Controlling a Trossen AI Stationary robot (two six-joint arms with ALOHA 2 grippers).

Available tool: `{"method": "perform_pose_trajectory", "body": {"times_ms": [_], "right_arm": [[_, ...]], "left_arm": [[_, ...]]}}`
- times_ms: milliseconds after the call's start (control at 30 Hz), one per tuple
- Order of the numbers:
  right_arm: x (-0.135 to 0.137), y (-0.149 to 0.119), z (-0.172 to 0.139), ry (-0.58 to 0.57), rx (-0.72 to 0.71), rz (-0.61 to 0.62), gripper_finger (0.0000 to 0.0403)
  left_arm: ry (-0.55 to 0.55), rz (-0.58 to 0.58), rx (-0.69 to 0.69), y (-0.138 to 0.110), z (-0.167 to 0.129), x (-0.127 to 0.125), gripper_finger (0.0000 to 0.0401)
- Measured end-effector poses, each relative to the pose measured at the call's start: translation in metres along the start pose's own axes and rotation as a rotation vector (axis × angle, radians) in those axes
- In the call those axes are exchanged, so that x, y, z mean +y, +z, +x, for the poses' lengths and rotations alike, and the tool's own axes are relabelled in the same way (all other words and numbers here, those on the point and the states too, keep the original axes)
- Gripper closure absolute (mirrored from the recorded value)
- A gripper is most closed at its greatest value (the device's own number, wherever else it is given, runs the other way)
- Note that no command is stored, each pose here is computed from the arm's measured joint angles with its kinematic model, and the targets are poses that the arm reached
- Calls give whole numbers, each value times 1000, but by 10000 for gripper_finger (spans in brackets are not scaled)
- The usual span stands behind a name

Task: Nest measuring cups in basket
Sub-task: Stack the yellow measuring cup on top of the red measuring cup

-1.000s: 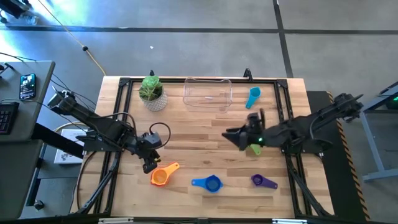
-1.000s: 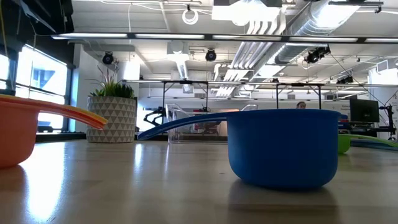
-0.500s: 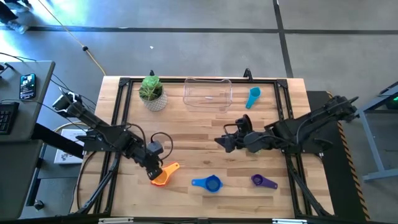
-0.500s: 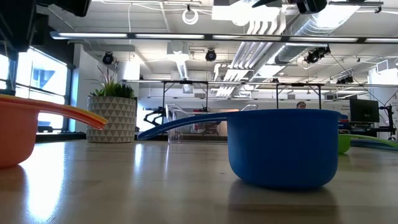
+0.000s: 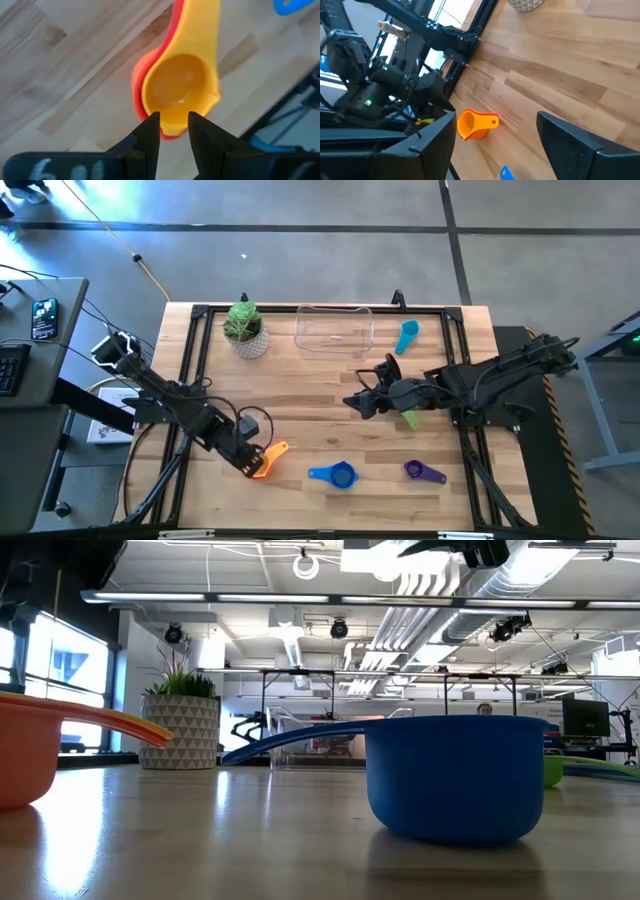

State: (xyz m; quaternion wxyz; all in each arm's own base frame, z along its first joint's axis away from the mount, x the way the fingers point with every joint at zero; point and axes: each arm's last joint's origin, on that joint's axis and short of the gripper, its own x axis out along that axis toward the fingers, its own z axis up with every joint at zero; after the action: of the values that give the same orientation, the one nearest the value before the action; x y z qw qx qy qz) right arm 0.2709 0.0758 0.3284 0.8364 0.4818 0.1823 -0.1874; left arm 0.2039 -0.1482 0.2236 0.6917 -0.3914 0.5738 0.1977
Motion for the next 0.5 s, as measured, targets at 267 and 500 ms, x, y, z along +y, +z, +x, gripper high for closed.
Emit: {"method": "perform_pose_trajectory", "body": {"times_ms": [267, 500], "right_arm": [[0, -1, 0, 10, 30, -29, 137], [0, -1, 0, 15, 41, -54, 137]], "left_arm": [[90, -56, 2, 0, 19, -1, 311], [135, -87, 1, 0, 31, -1, 311]]}}
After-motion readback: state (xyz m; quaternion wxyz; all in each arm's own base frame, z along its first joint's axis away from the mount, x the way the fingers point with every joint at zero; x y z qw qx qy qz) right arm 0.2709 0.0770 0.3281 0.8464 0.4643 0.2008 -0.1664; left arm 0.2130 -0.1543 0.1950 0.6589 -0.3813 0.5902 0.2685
